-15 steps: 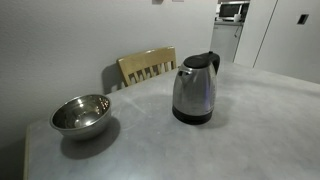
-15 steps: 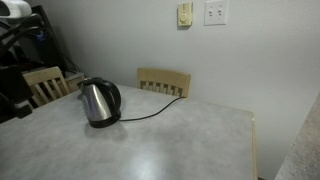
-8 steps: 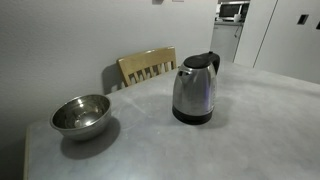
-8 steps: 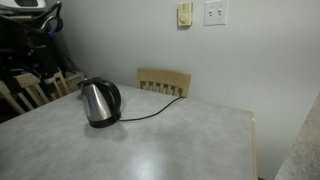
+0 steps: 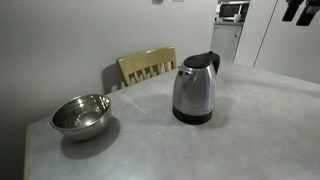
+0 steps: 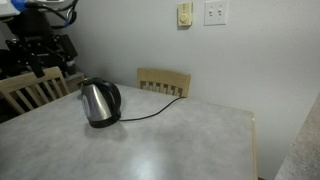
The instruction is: Open the lid of the electric kettle.
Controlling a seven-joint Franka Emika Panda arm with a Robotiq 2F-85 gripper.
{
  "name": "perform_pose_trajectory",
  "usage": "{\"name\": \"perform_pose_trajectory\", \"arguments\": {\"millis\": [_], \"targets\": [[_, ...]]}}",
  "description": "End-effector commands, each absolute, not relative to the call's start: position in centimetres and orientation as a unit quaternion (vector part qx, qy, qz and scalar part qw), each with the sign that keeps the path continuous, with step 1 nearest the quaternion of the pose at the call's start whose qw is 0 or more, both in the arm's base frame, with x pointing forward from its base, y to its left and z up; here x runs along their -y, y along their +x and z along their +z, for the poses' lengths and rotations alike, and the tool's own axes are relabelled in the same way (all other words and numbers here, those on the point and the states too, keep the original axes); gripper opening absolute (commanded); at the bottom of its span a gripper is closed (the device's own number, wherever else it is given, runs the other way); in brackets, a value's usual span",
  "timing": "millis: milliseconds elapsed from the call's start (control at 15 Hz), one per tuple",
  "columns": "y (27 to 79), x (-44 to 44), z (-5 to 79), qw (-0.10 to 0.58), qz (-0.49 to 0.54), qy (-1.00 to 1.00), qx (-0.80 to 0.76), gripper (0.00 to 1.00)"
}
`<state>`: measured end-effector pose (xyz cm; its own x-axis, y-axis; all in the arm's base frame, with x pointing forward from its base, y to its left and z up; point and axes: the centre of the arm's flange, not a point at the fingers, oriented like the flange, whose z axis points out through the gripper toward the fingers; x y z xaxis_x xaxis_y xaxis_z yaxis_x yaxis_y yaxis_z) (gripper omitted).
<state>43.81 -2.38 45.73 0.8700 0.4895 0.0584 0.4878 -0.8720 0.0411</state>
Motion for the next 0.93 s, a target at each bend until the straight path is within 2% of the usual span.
{"name": "perform_pose_trajectory", "arguments": {"millis": [0, 67, 133, 867], "targets": [[48.2, 2.6, 45.3, -0.022, 0.007, 0.973, -0.228, 1.0], [48.4, 2.6, 45.0, -0.027, 0.004, 0.973, -0.228, 1.0], [46.3, 2.2, 45.2, -0.013, 0.024, 0.972, -0.235, 1.0], [49.1, 1.9, 45.4, -0.025, 0.022, 0.968, -0.249, 1.0]]}}
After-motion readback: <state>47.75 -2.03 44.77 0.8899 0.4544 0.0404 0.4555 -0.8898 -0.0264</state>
